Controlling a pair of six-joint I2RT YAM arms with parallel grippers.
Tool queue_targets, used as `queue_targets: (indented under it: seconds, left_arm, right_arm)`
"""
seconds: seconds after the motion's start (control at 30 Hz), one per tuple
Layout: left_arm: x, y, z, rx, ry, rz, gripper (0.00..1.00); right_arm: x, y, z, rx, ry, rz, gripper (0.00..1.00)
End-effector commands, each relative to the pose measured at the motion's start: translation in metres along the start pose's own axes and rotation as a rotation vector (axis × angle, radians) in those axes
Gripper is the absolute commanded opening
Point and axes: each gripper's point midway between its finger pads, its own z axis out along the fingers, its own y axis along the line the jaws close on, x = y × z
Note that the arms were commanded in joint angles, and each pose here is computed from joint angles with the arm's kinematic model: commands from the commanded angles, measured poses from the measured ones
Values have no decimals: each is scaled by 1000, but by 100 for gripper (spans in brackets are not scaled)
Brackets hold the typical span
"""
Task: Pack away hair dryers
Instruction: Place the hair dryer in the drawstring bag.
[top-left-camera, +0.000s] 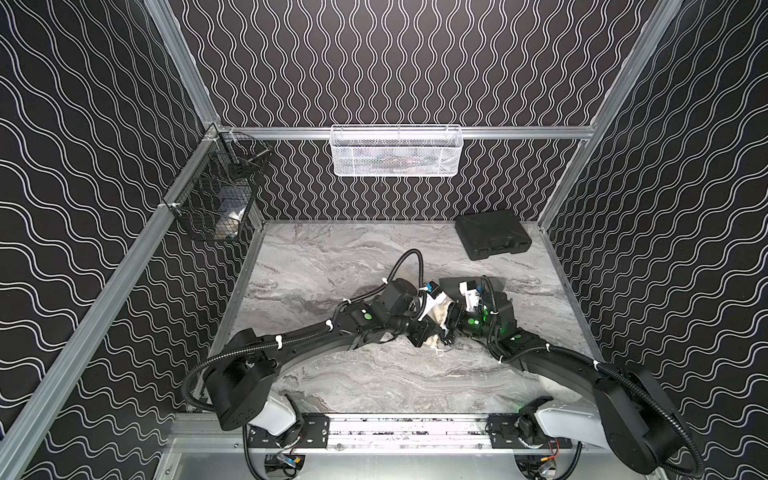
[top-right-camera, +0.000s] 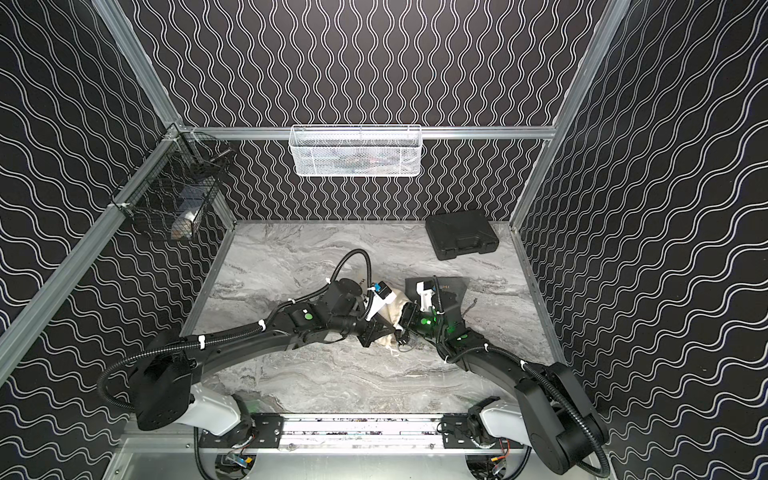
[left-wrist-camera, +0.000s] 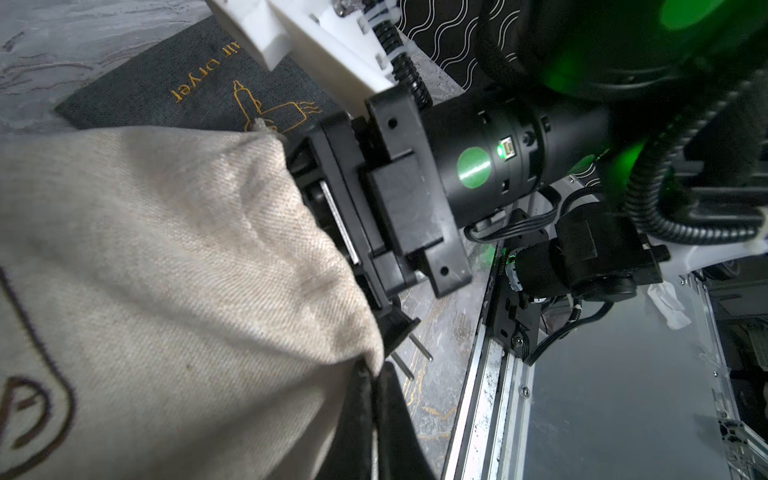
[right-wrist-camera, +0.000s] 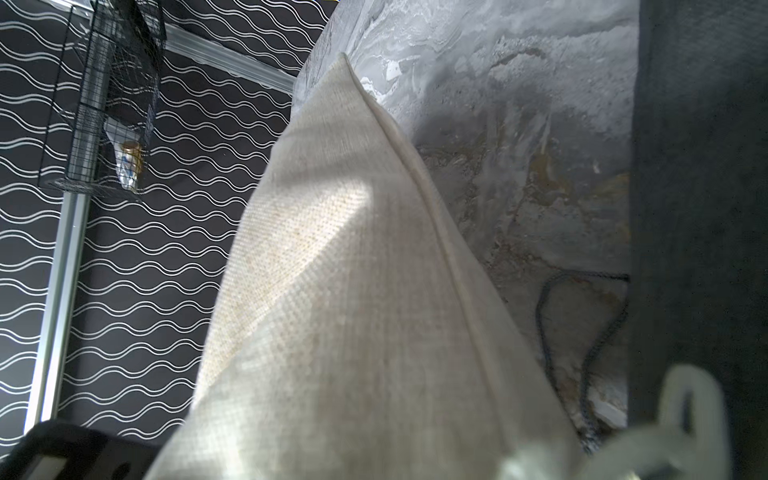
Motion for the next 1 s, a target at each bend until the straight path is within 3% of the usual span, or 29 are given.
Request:
queue_targets:
  seconds: [0.0,0.23,0.63,0.8,0.97]
  left_arm:
    - [-6,-7,3,43,-14,1,0]
    - [2,-5,1,42,-24,-21,0]
    - [-13,-9,4,66,-55,-48,0]
    - [-27,2,-11,6,-78,-15,0]
    - [-34,7,-20,-6,-67,13,0]
  right_arm:
    - [-17,26,0,-102,-64,-19,4]
    - [-13,38,7,-161,-6,-62,4]
    - [-1,58,-1,-263,50,-147,4]
    - [10,60,-7,-274,98,-186,3]
    - [11,56,-13,-263,73,-161,3]
